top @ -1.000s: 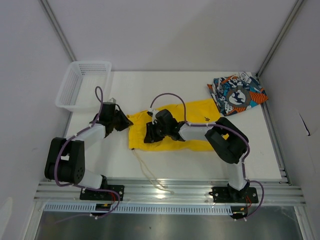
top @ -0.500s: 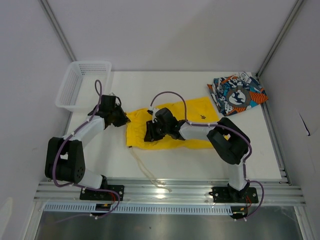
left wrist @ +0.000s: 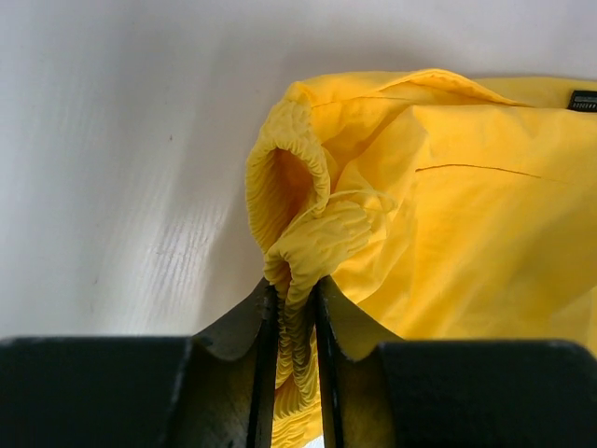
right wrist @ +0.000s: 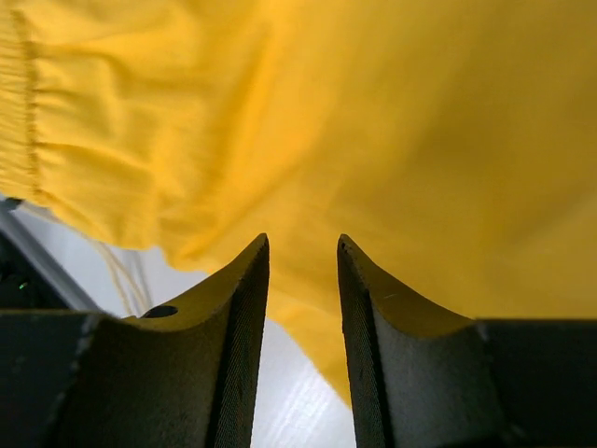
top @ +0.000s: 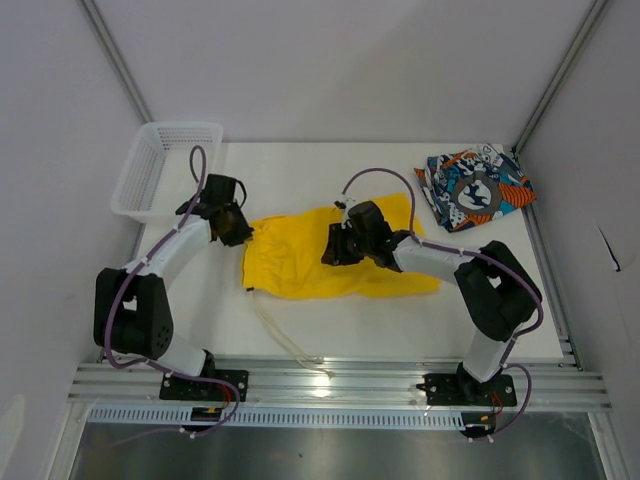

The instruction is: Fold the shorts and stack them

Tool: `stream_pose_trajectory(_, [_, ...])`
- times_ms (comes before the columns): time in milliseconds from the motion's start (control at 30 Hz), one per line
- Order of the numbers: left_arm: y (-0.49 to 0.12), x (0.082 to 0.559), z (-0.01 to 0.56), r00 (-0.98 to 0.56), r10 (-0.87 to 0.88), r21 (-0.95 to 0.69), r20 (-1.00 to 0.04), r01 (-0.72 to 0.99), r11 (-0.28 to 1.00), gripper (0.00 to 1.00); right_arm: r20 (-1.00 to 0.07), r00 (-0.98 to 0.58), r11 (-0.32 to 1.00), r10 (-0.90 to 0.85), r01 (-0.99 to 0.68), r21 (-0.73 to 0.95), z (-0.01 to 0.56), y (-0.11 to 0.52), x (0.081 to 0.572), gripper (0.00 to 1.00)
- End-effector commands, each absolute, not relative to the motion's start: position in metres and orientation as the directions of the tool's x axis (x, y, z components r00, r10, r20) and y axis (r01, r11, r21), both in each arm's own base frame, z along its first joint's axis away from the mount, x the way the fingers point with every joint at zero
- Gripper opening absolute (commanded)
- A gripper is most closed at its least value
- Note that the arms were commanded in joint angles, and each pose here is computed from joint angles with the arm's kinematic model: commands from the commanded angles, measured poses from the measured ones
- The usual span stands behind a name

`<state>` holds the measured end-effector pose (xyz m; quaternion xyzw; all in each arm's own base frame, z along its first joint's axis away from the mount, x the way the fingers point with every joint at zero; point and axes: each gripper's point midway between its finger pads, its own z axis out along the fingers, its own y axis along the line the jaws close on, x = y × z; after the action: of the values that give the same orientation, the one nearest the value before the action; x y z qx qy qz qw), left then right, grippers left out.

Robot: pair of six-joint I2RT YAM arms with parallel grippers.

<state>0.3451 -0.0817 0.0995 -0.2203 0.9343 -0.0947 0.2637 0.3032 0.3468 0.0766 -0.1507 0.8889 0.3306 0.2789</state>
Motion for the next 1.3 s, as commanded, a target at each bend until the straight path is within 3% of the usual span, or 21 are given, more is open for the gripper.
stream_pose_trajectory(0, [-0.07,0.35,0.115,-0.761,-0.422,-0.222,-0.492,-0.359,0.907,0.21,-0.593,-0.803,0.795,-0.056,-0.395,0.46,0.071,0.315,0.311,0.38])
stream_pose_trajectory(167, [-0.066,0.356,0.135,-0.754,-0.401,-0.202,-0.521,-0.347,0.916,0.21,-0.548,-0.834,0.826,-0.062,-0.35,0.441,0.04,0.3,0.303,0.33])
stream_pose_trajectory(400, [-0.066,0.368,0.175,-0.741,-0.358,-0.196,-0.568,-0.301,0.933,0.21,-0.493,-0.863,0.836,-0.107,-0.346,0.426,0.013,0.32,0.271,0.17])
stream_pose_trajectory(567, [-0.053,0.375,0.189,-0.758,-0.303,-0.095,-0.578,-0.306,0.947,0.22,-0.504,-0.854,0.812,-0.13,-0.383,0.44,0.011,0.348,0.25,0.17])
stream_pose_trajectory(867, [-0.054,0.389,0.177,-0.779,-0.263,-0.061,-0.569,-0.278,0.959,0.22,-0.624,-0.776,0.829,-0.095,-0.408,0.382,0.074,0.317,0.253,0.48])
stream_pose_trajectory(1133, [-0.045,0.397,0.181,-0.774,-0.249,-0.013,-0.582,-0.297,0.955,0.23,-0.623,-0.782,0.905,0.01,-0.258,0.338,0.09,0.235,0.223,0.59])
stream_pose_trajectory(1267, [-0.044,0.403,0.182,-0.774,-0.242,-0.003,-0.585,-0.296,0.955,0.23,-0.549,-0.833,0.934,0.065,-0.143,0.327,0.073,0.189,0.197,0.63])
